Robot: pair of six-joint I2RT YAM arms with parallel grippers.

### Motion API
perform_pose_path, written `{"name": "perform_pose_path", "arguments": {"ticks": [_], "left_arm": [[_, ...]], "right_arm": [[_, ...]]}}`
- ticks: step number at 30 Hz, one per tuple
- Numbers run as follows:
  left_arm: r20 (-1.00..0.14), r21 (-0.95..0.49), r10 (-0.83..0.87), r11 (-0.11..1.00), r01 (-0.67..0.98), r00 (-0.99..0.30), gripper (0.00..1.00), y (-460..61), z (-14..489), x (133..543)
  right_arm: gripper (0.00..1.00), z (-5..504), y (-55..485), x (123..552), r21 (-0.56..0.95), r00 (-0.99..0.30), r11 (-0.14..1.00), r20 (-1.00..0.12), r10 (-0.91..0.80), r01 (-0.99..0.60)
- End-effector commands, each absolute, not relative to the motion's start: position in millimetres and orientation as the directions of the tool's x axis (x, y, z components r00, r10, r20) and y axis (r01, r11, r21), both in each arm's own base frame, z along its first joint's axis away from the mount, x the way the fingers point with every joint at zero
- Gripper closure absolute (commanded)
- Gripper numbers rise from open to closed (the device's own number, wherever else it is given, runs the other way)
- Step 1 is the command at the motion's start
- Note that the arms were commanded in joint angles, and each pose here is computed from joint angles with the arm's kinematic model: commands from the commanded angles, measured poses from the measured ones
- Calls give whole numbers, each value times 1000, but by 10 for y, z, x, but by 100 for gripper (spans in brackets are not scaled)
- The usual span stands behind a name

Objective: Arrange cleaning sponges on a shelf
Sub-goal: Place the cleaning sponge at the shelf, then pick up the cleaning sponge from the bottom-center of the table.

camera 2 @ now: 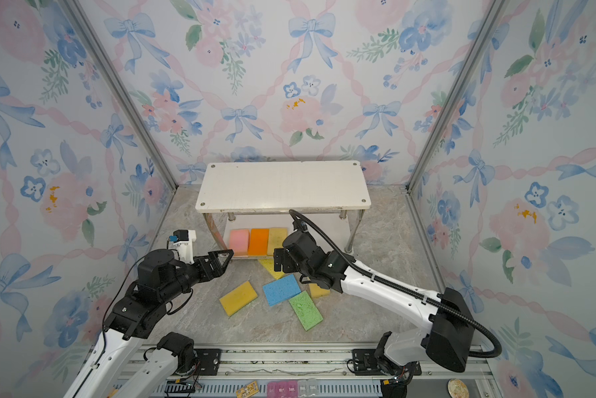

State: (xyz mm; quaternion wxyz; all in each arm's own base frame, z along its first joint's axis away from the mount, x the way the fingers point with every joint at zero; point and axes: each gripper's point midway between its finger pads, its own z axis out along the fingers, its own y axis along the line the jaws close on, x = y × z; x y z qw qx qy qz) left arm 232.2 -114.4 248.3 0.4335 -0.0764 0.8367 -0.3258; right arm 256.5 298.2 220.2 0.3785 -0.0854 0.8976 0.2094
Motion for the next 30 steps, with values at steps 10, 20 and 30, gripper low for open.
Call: {"name": "perform_pose_path", "arguments": {"ticks": [10,20,30], "left_arm": [[-606,-648,-421,753,113,-675,2,-1258,2406,2425],[-479,-671,-354,737,75,-803,2,-1776,1927,2363],[-410,-685,-340,728,40,-846,2,-1949,1609,2303]], "right_arm": [[3,1848,2519,2331,275,-769,898,-631,-101,-343],[3,1393,2171,1772,373,-900,865,-398,-178,-336],[3,881,2172,1391,187,-903,888,-183,-389,-420]]}}
